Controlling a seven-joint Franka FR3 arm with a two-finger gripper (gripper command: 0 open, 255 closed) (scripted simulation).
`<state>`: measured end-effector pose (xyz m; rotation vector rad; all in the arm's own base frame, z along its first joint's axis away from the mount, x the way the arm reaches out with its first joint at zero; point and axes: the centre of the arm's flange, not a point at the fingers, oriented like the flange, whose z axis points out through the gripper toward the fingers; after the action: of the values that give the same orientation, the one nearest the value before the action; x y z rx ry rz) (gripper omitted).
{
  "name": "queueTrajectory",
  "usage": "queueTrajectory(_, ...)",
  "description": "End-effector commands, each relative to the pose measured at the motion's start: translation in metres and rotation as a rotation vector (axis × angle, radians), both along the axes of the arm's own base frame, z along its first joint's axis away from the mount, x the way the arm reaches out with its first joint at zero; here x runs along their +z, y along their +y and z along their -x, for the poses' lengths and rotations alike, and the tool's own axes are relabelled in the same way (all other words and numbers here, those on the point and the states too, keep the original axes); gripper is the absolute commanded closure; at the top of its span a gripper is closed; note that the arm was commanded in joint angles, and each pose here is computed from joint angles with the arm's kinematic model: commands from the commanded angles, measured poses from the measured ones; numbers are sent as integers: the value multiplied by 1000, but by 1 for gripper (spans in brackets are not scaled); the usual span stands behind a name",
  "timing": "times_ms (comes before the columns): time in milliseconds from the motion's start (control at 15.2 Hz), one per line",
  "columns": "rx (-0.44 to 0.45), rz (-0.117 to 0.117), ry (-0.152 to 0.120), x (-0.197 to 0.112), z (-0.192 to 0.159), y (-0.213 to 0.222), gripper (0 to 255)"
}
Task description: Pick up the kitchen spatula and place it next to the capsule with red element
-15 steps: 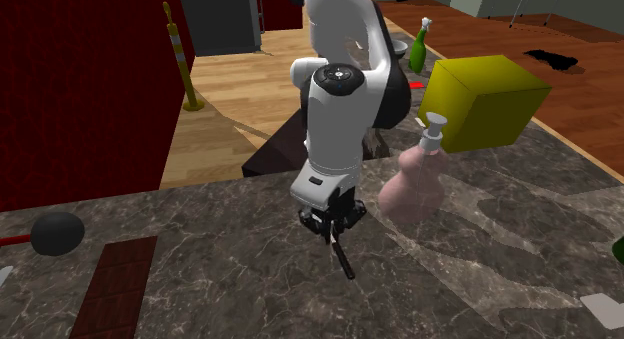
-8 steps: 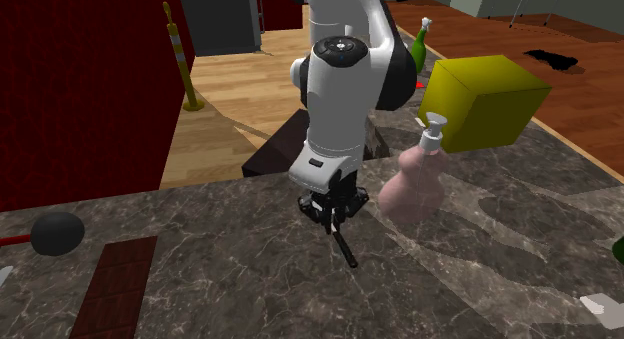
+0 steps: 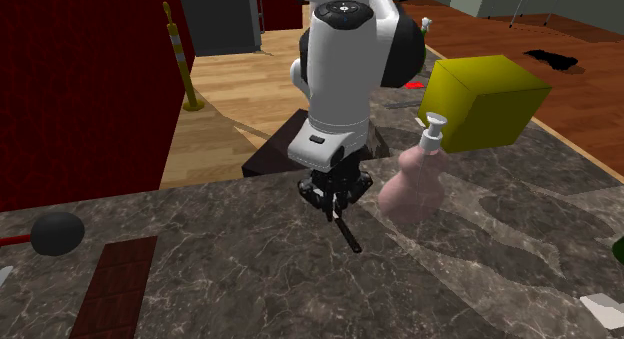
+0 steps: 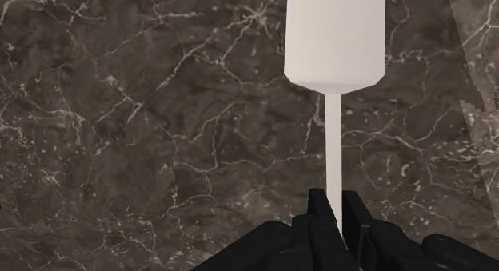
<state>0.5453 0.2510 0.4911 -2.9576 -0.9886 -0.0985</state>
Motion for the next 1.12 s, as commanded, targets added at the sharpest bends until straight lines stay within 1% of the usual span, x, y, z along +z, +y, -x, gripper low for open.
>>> queueTrajectory(0, 0, 0, 0, 11, -1, 0, 255)
queueTrajectory(66, 0, 0, 0, 16, -1, 0, 255)
queueTrajectory(1056, 0, 0, 0, 16, -65, -188, 255)
